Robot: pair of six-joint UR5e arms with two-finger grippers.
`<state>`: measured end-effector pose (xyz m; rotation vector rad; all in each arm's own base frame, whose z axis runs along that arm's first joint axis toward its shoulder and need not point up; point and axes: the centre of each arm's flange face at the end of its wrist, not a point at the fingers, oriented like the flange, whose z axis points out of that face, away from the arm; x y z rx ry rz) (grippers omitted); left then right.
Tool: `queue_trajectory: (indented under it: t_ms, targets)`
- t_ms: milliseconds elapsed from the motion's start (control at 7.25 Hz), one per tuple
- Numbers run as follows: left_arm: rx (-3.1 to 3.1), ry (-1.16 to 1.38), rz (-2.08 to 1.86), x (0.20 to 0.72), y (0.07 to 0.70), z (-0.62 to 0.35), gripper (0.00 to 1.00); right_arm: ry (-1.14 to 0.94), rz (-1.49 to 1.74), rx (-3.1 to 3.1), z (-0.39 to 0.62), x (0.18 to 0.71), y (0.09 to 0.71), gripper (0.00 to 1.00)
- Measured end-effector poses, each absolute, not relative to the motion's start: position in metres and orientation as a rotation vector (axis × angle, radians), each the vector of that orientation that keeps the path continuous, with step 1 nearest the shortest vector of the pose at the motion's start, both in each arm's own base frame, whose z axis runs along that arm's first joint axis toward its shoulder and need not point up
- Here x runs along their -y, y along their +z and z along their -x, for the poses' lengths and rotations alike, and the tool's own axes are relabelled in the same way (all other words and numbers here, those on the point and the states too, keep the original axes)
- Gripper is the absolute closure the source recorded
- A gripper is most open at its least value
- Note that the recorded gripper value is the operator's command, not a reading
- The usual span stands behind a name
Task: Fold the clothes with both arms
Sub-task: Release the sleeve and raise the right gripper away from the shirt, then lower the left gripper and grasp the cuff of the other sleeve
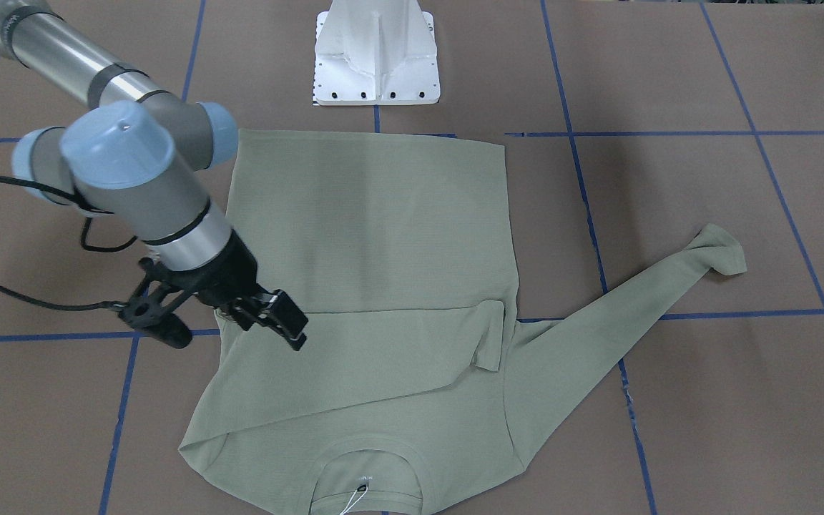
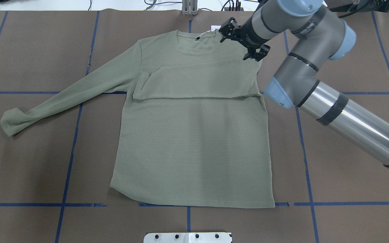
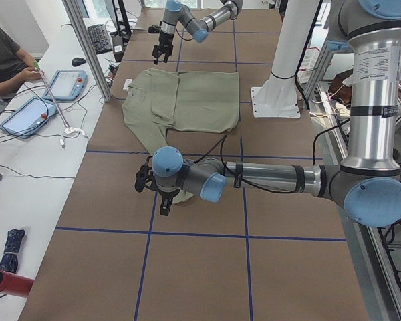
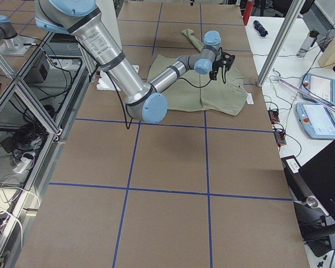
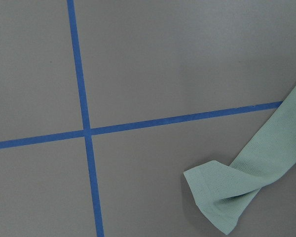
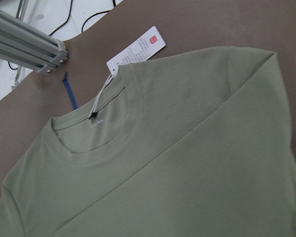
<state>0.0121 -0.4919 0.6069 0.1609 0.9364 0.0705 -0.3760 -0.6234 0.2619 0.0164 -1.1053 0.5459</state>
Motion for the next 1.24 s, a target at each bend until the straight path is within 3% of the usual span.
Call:
queue_trajectory:
  t_ms: [138, 551, 965, 1103, 1241]
  targets:
    - [-0.942, 0.075, -0.133, 0.495, 0.617, -0.026, 0.01, 0.497, -0.002, 1.095, 0.332, 0.625, 0.299, 0.00]
    - [-0.969, 0.077, -0.035, 0.515, 0.653, -0.107, 0.17, 0.409, 0.011, 1.072, 0.240, 0.618, 0.381, 0.00]
    - [-0.978, 0.086, 0.041, 0.514, 0.681, -0.151, 0.28, 0.373, -0.003, 1.039, 0.208, 0.602, 0.426, 0.00]
    - [-0.989, 0.094, 0.051, 0.514, 0.680, -0.158, 0.35, 0.374, -0.005, 1.034, 0.207, 0.601, 0.430, 0.00]
    - [-1.002, 0.108, 0.057, 0.516, 0.675, -0.166, 0.48, 0.376, -0.006, 1.028, 0.206, 0.601, 0.433, 0.00]
